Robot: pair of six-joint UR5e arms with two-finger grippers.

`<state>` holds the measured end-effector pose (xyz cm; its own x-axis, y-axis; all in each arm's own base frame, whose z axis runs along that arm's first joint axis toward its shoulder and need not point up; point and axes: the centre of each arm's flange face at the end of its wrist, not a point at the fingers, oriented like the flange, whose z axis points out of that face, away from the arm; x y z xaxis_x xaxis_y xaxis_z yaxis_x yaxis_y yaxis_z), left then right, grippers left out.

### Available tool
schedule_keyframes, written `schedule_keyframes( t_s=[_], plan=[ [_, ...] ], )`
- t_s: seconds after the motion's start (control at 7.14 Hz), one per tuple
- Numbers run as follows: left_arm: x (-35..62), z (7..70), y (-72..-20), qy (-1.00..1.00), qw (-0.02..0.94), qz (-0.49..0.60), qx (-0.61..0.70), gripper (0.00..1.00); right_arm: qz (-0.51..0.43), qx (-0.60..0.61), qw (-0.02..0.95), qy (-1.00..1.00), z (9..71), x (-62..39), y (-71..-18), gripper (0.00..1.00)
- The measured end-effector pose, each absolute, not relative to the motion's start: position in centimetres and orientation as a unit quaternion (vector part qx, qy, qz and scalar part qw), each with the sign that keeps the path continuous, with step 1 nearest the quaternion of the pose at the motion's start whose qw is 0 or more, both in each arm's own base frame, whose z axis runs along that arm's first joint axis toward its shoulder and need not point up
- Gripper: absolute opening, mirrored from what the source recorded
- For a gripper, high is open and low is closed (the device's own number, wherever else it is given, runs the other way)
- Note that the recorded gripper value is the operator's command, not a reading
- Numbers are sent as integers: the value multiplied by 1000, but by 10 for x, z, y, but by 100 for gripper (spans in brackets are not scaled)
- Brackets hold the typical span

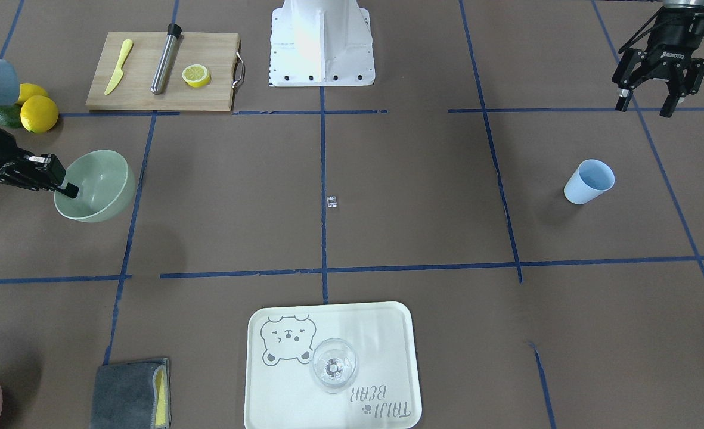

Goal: Pour ice into bowl

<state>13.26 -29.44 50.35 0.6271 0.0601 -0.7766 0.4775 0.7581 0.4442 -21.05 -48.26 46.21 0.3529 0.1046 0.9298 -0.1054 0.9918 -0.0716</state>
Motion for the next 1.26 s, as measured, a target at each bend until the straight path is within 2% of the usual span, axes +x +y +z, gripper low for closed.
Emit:
schedule_keyframes(
  t_s=[0.56, 0.98, 1.26],
  plan=[
    [211, 567, -255, 391, 830, -214, 335, 100, 90, -36, 823, -559, 327, -297, -498, 0],
    [268, 603, -240, 374, 809, -218, 397, 100, 109, -49, 840, -529, 222, -397, -472, 0],
    [300, 619, -242, 344, 802, -216, 439, 100, 115, -48, 845, -520, 175, -452, -442, 0]
  ],
)
